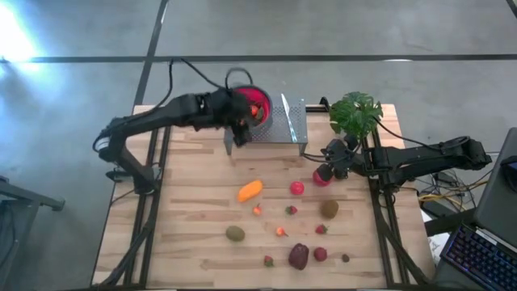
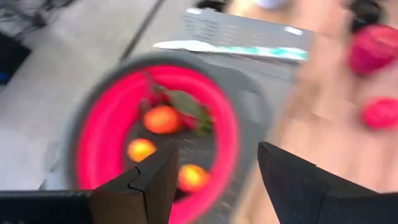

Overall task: Pick & Place Fruit
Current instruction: Put the left brown kiwi into the red strainer bowl on the shelf

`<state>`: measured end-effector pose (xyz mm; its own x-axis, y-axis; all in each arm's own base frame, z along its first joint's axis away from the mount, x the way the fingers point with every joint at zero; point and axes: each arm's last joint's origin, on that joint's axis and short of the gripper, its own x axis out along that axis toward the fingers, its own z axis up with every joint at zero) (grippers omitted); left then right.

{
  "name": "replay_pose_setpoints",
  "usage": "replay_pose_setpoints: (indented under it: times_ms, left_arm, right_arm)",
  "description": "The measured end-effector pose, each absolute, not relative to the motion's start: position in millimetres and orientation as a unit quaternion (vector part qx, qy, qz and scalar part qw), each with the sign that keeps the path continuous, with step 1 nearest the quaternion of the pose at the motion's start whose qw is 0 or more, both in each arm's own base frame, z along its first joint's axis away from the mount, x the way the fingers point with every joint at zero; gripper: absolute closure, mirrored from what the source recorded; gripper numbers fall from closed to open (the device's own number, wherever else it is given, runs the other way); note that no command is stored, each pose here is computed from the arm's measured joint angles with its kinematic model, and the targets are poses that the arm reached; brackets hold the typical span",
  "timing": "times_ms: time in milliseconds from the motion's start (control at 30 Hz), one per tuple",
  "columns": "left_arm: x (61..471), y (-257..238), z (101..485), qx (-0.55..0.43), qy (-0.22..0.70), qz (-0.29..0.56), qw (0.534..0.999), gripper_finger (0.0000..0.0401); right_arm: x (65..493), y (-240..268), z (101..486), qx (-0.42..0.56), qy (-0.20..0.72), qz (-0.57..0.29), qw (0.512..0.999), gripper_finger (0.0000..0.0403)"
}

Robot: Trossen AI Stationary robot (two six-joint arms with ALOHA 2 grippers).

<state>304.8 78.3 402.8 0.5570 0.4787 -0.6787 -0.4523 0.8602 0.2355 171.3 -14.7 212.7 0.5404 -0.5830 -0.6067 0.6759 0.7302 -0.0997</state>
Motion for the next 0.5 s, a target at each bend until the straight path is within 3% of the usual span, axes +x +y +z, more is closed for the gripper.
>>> replay_pose_setpoints:
  times_ms: [500]
  left_arm:
    - [302.2, -81.7, 364.3, 0.096, 0.431, 0.1, 0.892, 0.0179]
  right_arm:
    - [171.7, -14.6, 213.1, 0.075, 0.314, -0.36, 0.875, 0.0394]
